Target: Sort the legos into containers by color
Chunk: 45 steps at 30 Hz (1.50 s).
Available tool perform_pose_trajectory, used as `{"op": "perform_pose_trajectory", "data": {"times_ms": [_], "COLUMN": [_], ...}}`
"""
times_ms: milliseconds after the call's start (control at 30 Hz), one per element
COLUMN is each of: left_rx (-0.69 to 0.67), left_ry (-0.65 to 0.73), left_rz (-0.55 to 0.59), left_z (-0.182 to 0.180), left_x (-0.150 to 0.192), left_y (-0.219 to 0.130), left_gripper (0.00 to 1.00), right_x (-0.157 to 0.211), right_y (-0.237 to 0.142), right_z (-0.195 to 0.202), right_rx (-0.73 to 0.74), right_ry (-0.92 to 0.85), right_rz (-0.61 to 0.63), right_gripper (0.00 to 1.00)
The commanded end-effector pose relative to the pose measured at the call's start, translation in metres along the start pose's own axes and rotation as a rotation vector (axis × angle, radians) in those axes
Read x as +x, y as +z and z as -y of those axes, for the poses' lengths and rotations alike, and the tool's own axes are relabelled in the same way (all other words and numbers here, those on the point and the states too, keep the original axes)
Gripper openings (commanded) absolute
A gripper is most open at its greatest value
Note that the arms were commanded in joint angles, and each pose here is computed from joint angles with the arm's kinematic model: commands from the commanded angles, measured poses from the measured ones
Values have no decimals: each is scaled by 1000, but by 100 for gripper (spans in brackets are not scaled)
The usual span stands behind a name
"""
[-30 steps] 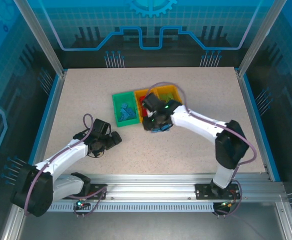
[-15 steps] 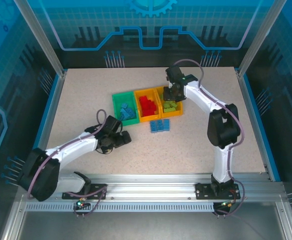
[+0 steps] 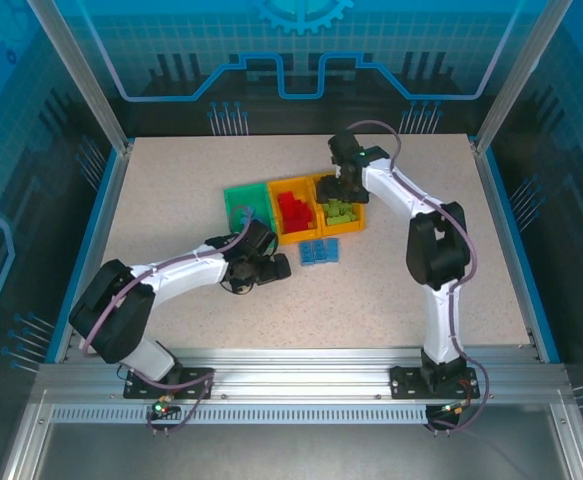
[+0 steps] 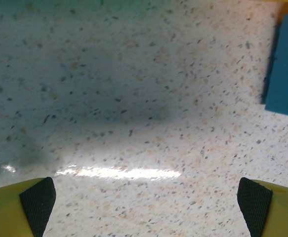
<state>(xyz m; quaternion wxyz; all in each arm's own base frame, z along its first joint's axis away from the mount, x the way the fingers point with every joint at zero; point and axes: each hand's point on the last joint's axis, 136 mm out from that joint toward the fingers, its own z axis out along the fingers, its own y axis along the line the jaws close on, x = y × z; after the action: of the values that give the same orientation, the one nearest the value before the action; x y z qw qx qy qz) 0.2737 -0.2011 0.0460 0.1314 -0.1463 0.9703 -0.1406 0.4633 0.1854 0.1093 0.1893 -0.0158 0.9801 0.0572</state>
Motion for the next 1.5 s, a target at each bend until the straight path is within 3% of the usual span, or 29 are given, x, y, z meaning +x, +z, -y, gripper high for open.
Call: {"op": "perform_pose_trajectory", "data": {"times_ms": [0,133,300,700,967,1300,1467], "left_rx": [13,21,31,5,-27,-79,-94], "left_ry": [6,19,28,44,44,58,65], "left_rz": [9,8,11,-14,-22,-22,-36], "left_z": [15,30,52,83,81,74,70], "left_x": [-5,-9,-20,-27,-28,-30,-26], "left_y": [2,6,15,42,53,55,55], "left_gripper": [99,99,99,96,78,75,54], "right_x": [-19,-17,-1,54,76,85,89], "right_y": [-46,-56,-40,-40,-47,-49,-48], "right_z": [16,38,71,84,99,105,105], "right_rx": [9,43,70,52,64,75,75], "right_ry": [26,29,78,119,147,149,149], "right_rz": [130,145,89,57,50,40,32], "right_gripper": [79,76,72,71,72,72,72]}}
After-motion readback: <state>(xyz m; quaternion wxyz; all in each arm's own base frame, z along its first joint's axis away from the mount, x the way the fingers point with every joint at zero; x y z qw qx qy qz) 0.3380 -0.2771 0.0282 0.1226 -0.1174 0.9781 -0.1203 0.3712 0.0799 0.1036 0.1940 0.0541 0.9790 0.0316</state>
